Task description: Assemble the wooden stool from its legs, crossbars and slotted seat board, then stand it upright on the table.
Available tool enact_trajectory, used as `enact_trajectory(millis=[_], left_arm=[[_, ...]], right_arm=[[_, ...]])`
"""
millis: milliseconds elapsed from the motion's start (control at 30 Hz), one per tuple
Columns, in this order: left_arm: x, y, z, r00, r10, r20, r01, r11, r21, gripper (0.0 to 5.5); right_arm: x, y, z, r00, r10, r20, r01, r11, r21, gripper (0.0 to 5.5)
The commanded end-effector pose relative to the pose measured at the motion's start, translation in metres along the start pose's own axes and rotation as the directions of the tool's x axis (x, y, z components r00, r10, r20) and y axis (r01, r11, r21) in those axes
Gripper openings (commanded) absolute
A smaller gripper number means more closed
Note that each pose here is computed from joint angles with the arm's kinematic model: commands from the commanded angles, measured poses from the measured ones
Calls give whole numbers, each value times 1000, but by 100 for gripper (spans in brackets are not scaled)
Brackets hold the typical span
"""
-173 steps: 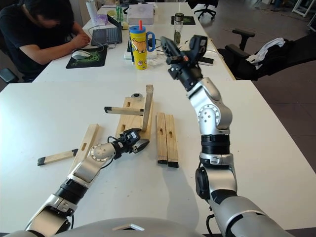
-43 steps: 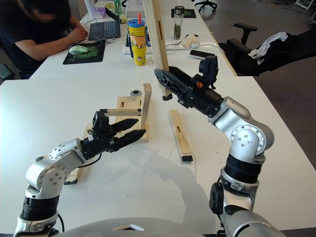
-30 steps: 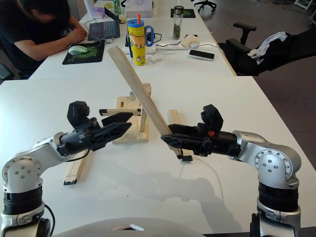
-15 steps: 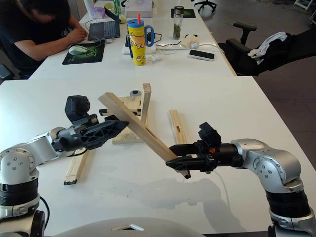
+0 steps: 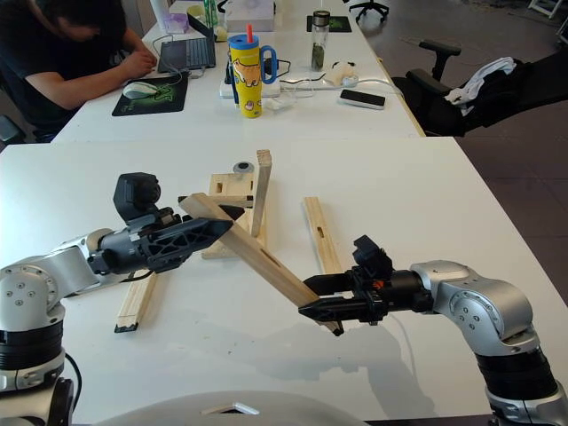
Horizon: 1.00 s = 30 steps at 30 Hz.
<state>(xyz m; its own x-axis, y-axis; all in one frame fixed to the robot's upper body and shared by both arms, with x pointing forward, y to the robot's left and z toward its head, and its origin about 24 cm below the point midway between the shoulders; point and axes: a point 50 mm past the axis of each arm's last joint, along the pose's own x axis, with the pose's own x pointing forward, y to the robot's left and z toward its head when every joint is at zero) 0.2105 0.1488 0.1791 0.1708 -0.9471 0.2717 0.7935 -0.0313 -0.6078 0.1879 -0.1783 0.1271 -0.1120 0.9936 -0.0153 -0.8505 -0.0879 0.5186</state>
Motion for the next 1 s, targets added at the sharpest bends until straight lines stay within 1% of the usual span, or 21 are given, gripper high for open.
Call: enact_trajectory(millis=[33, 100, 133, 300, 367, 400, 433, 500, 600, 700, 767, 867, 933, 1000], left_arm=[[-3, 0, -6, 999, 5, -31, -6, 1000, -26, 255], [-4, 0, -7, 999, 10, -33, -11, 999, -30, 223], [-4, 0, -7, 999, 12, -34, -13, 999, -32, 217], [-7, 3, -8, 999, 33, -40, -34, 999, -31, 213], [-10, 5, -8, 998, 52, -39, -53, 998, -27, 212], [-12, 6, -8, 997, 65, -43, -66, 998, -24, 211], [-14, 7, -8, 996, 75, -47, -76, 997, -23, 209], [-18, 8, -7, 995, 96, -41, -97, 995, -21, 202], [-28, 9, -7, 991, 132, -34, -133, 991, -16, 201], [-48, 10, 1, 977, 213, -17, -213, 977, 10, 201], [-68, 10, 15, 955, 295, 2, -295, 954, 56, 201], [-96, 11, 37, 918, 396, 23, -396, 911, 118, 201], [-110, 13, 48, 895, 446, 25, -444, 882, 156, 201], [-116, 15, 56, 886, 463, 33, -461, 868, 186, 201]], right_arm=[[-2, 1, 4, 1000, -7, -9, 6, 1000, -15, 209], [-2, 1, 5, 1000, -9, 0, 9, 1000, -11, 209], [-2, 1, 5, 1000, -13, 4, 13, 1000, -10, 209], [-2, -2, 7, 1000, -24, 10, 24, 1000, -17, 209], [-4, -6, 8, 998, -48, 32, 47, 999, 24, 209], [-5, -6, 8, 998, -58, 36, 57, 998, 40, 245], [-7, -7, 9, 997, -71, 43, 69, 996, 57, 252], [-12, -5, 13, 995, -63, 78, 57, 996, 71, 287], [-25, -8, 17, 986, -114, 121, 105, 991, 80, 331], [-34, -27, 12, 957, -272, 97, 268, 962, 53, 374], [-18, -40, 12, 940, -311, 137, 308, 950, 46, 376], [28, -52, 5, 930, -319, 182, 317, 948, 42, 376], [57, -69, 1, 889, -393, 235, 382, 919, 94, 376], [70, -85, 3, 813, -499, 299, 475, 866, 156, 376]])
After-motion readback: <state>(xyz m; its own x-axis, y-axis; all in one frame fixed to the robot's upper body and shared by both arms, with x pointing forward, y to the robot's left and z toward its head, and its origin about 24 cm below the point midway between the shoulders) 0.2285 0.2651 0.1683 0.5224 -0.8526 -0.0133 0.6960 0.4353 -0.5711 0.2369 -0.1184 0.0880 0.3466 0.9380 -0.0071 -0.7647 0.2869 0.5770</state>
